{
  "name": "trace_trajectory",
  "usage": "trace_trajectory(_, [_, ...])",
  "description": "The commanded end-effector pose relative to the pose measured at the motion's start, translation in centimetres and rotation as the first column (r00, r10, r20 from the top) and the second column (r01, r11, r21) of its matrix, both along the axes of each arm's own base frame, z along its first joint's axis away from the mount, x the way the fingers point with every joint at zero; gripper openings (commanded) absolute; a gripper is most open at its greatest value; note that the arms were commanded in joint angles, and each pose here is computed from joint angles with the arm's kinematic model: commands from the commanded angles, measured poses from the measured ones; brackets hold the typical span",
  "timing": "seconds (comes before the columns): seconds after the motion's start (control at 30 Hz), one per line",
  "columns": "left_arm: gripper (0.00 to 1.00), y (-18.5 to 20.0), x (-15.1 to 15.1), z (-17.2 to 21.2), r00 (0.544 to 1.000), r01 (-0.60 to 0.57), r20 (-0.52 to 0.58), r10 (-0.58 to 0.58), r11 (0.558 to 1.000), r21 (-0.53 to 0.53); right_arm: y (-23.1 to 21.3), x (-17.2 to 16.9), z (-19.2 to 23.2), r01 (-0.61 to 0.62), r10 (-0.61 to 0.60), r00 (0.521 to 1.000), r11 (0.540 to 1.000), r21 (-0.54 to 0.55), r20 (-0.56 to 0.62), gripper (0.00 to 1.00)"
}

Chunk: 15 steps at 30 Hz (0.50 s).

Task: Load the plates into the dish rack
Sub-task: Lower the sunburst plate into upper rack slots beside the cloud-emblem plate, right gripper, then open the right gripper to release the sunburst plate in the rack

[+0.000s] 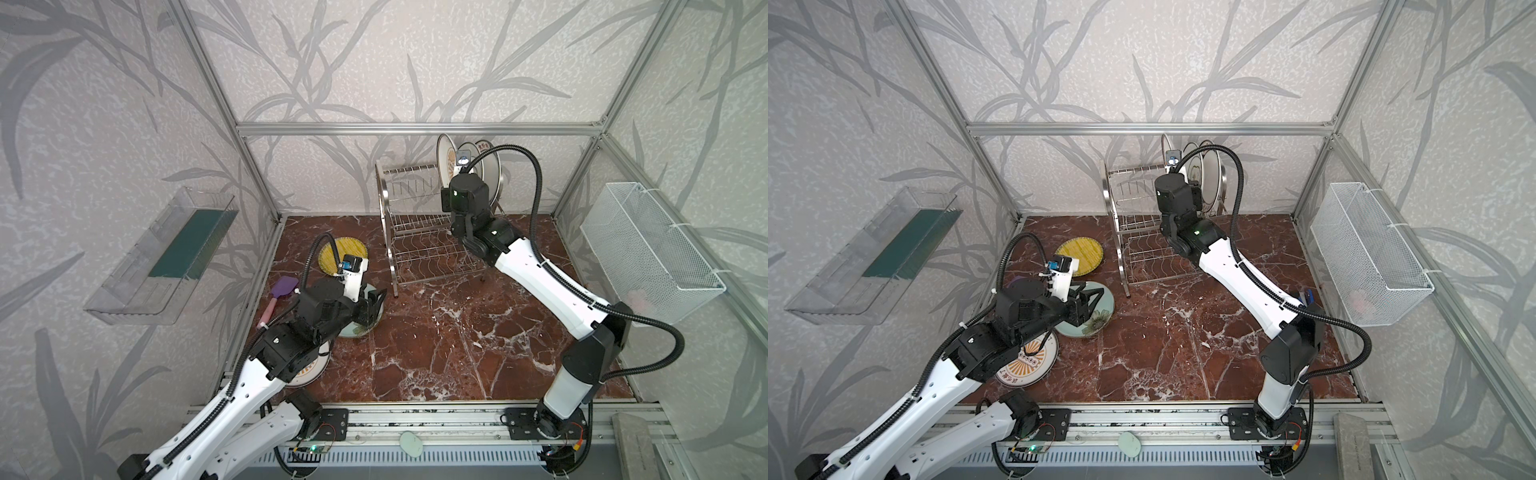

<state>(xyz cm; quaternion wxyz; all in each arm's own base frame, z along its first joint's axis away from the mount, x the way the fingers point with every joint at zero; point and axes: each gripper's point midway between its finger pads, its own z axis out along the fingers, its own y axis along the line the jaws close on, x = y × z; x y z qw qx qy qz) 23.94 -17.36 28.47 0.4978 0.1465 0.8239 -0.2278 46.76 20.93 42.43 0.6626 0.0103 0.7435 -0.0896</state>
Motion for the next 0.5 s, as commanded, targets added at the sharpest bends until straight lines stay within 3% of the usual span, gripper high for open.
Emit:
trace_trajectory(0.0, [0.58, 0.2, 0.2, -0.2, 1.000, -0.014, 0.007, 0.014, 1.000, 0.009, -0.8, 0.2, 2.3, 0.033, -0.037, 0.998, 0.997, 0.067, 0.058, 0.00])
trace_trajectory(0.47, [0.58, 0.3, 0.3, -0.3, 1.000, -0.017, 0.005, 0.017, 1.000, 0.014, -1.0, 1.0, 0.4, 0.043, -0.044, 0.999, 0.997, 0.068, 0.016, 0.00])
